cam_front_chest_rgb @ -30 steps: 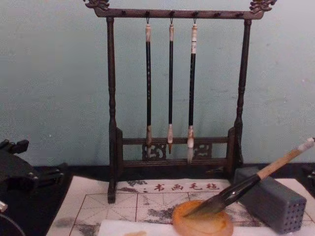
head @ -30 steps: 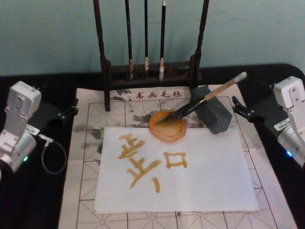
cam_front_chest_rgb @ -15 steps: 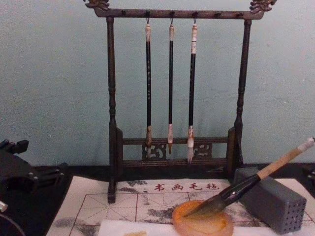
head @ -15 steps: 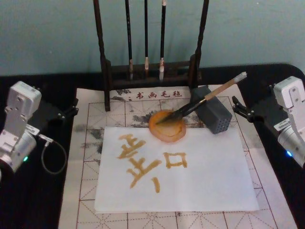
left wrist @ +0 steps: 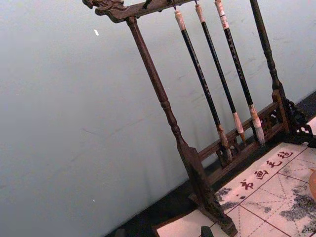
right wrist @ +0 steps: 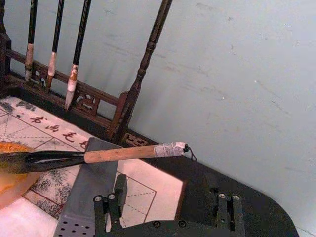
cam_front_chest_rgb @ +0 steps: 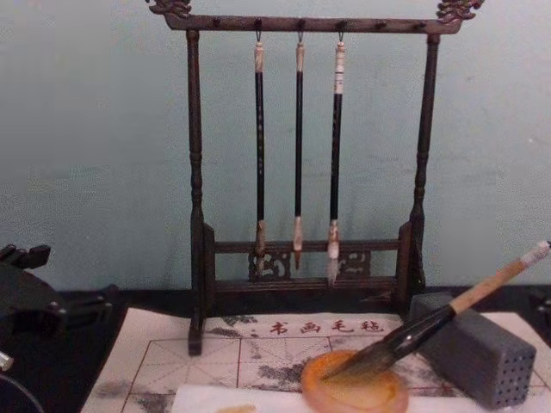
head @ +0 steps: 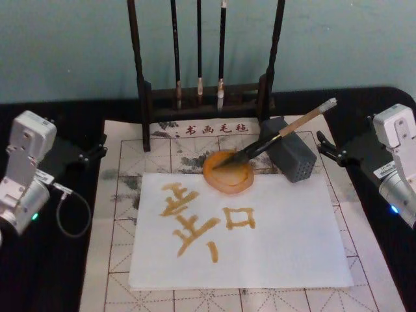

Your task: Pick up the brush from the inkstone, write on the paper, then place the brush back to its original position.

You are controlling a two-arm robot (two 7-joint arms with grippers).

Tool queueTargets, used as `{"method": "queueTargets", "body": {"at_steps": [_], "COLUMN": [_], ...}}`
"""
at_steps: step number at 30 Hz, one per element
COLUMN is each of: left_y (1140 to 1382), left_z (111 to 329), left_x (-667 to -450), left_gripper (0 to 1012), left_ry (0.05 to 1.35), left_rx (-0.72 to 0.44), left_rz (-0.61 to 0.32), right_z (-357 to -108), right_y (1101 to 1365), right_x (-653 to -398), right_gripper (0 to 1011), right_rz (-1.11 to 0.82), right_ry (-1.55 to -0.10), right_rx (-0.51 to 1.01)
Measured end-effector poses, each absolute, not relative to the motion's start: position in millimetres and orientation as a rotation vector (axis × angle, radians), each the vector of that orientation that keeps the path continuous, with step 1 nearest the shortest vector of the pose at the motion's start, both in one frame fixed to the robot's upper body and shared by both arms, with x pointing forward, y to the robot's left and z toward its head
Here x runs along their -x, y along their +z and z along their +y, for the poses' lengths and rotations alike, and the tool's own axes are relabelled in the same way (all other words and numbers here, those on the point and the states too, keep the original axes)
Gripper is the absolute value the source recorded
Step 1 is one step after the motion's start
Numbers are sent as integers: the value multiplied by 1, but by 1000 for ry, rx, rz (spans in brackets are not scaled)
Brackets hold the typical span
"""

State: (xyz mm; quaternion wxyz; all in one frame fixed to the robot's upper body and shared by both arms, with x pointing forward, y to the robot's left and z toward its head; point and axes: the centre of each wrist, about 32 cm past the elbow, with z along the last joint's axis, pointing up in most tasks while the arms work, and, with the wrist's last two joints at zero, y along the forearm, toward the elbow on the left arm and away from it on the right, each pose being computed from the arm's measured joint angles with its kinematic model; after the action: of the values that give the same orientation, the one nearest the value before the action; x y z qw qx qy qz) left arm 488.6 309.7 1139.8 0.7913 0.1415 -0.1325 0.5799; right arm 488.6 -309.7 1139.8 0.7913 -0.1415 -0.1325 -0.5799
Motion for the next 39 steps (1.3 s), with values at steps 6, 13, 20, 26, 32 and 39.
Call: {"method": "queueTargets", "body": {"at_steps": [6, 13, 20, 26, 32, 39], "left_y": [1140, 1140, 1140, 1140, 1140, 1140], "left_z": [310, 310, 310, 310, 310, 310], "left_x": [-489, -489, -489, -489, -489, -489], "left_gripper": [1001, 1001, 1001, 1001, 1001, 1001], "left_ry": [1248, 1248, 1248, 1248, 1248, 1248], "left_rx": [-304, -304, -304, -304, -304, -304], "left_rz": [-285, -285, -285, -285, -285, -285], "right_z": [-310, -310, -310, -312, -314, -316], "right_y": [1140, 1140, 1140, 1143, 1149, 1153], "right_x": [-489, -489, -488, -487, -482, -479], "right_gripper": [1000, 1000, 1000, 1000, 1000, 1000], "right_rz": [-285, -285, -282, -217, -83, 84], "right_ry": [-1248, -1248, -1249, -1243, -1224, -1200], "right_rx": [304, 305, 303, 270, 202, 119]}}
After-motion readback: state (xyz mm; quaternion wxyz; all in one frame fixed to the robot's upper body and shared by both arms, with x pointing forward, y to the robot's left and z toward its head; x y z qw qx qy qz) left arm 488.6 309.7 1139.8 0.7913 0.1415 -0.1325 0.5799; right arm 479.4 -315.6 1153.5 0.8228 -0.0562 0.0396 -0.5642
